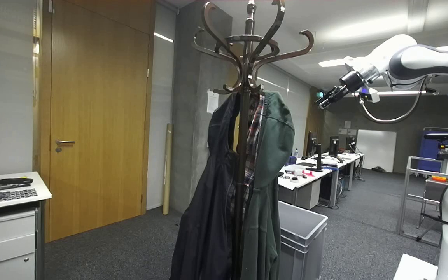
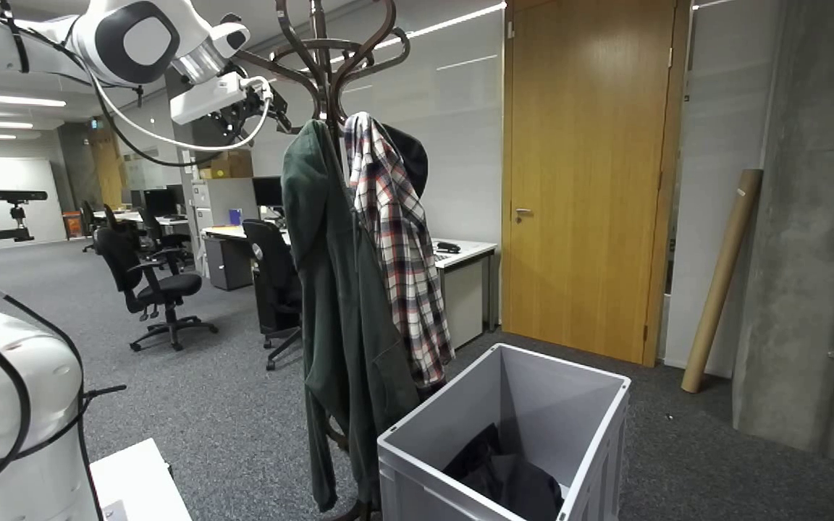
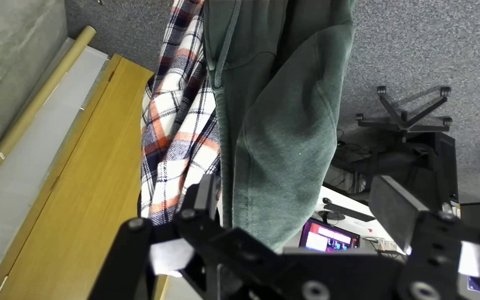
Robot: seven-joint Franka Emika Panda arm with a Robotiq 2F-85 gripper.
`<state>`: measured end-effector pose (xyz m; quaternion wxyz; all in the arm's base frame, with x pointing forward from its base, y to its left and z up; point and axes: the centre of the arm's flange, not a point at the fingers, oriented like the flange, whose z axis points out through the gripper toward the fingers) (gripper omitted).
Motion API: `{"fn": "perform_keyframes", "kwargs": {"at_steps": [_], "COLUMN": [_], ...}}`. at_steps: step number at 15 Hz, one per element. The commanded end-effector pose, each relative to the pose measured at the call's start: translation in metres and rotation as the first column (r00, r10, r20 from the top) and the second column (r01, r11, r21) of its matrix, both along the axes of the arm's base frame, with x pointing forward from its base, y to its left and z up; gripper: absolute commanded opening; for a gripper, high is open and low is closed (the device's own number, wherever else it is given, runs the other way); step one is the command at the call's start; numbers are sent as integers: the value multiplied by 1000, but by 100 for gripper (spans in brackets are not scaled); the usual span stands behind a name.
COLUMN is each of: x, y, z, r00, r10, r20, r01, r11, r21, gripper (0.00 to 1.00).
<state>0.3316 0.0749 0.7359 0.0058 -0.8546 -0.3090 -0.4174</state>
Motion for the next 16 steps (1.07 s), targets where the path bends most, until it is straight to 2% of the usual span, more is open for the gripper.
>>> {"fn": "perform_keyframes", "kwargs": {"at_steps": [1, 6, 7, 11, 16], "x": [7, 15, 8, 12, 14], "y": [11, 27, 22, 25, 26], "z": [1, -4, -5, -8, -12], "r00": [998, 998, 999, 999, 999], "r10": [-53, -58, -32, -33, -35], "r20": [34, 37, 7, 5, 31], "r01": [53, 57, 32, 33, 34], "r11": [999, 998, 999, 999, 999], "r21": [-4, 16, 12, 11, 15], "gripper": [100, 100, 100, 100, 100]}}
